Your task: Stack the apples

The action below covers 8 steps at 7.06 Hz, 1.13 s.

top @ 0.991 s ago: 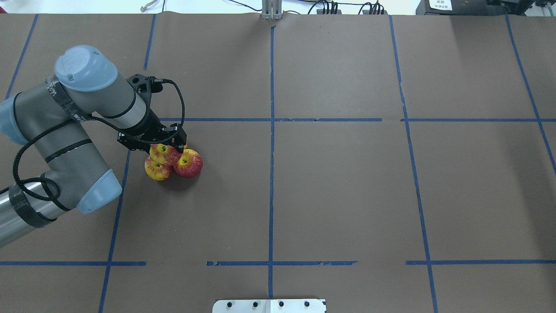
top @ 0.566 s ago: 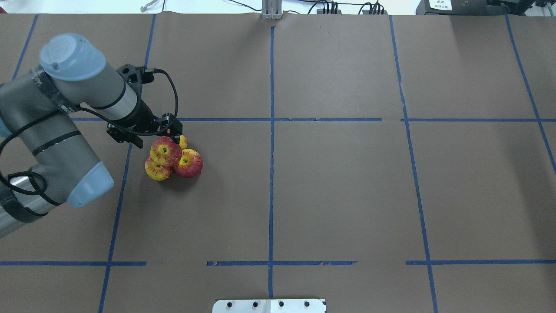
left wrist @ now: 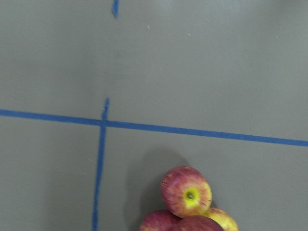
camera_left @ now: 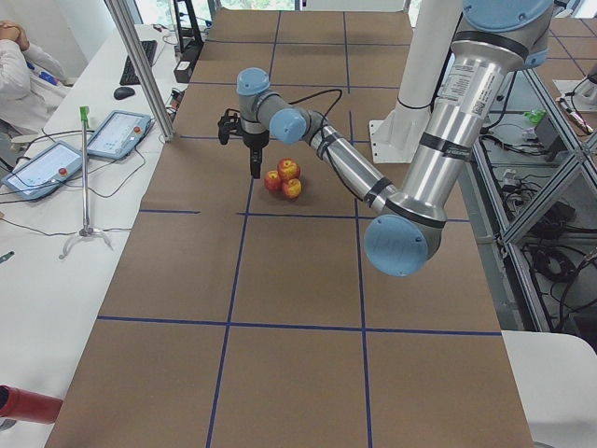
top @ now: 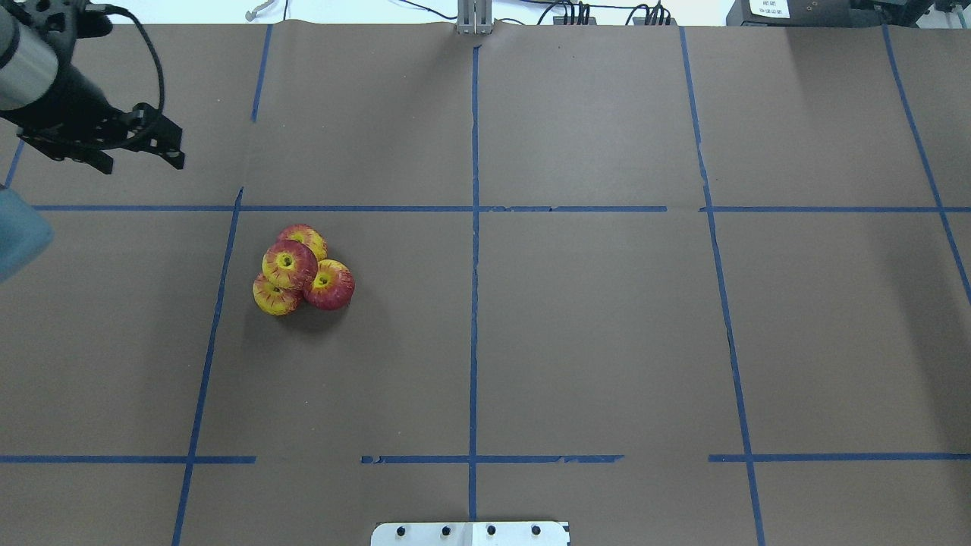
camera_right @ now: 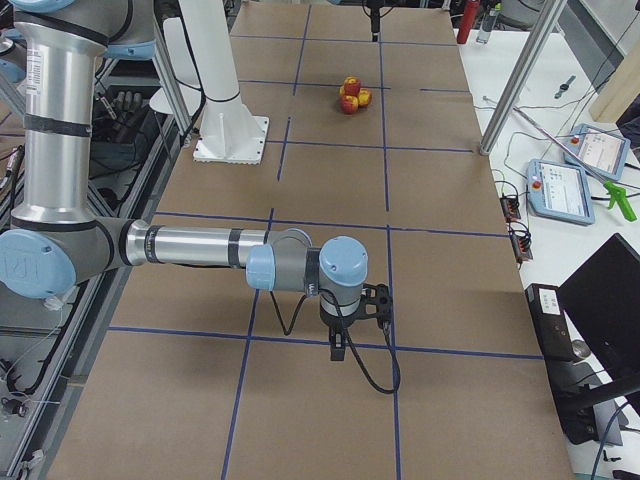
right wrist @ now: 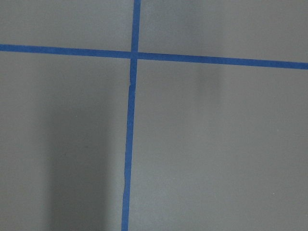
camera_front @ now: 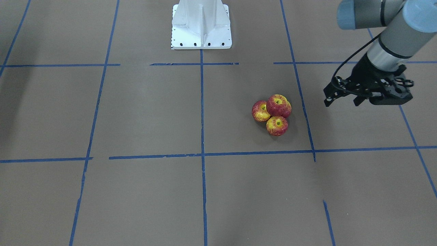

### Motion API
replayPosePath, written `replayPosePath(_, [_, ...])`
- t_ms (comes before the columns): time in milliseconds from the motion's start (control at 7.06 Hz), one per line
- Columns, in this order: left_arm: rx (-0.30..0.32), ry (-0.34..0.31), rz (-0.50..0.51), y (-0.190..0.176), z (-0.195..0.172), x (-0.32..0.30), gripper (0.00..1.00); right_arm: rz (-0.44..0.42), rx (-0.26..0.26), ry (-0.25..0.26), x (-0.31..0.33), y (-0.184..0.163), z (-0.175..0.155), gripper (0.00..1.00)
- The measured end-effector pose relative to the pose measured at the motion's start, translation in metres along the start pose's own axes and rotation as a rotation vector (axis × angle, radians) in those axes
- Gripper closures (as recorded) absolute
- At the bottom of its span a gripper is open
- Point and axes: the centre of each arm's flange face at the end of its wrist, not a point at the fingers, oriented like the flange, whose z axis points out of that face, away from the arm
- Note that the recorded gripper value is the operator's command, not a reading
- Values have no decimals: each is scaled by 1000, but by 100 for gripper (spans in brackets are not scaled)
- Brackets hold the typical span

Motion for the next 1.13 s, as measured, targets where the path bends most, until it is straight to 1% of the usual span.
replayPosePath(142, [-12, -48, 68, -8, 3, -65, 0, 0, 0, 0, 0, 0, 0, 0])
replayPosePath(283, [-22, -89, 110, -16, 2, -128, 0, 0, 0, 0, 0, 0, 0, 0])
replayPosePath(425, [-28, -115, 125, -19, -4, -177, 0, 0, 0, 0, 0, 0, 0, 0])
replayPosePath(708, [-35, -136, 95, -10, -17, -254, 0, 0, 0, 0, 0, 0, 0, 0])
replayPosePath(850, [-50, -112, 90, -4, -21, -297, 0, 0, 0, 0, 0, 0, 0, 0])
replayPosePath(991, [-83, -64, 94, 4, -16, -337, 0, 0, 0, 0, 0, 0, 0, 0])
replayPosePath(1133, [-111, -35, 86, 9, -10, -359, 0, 0, 0, 0, 0, 0, 0, 0])
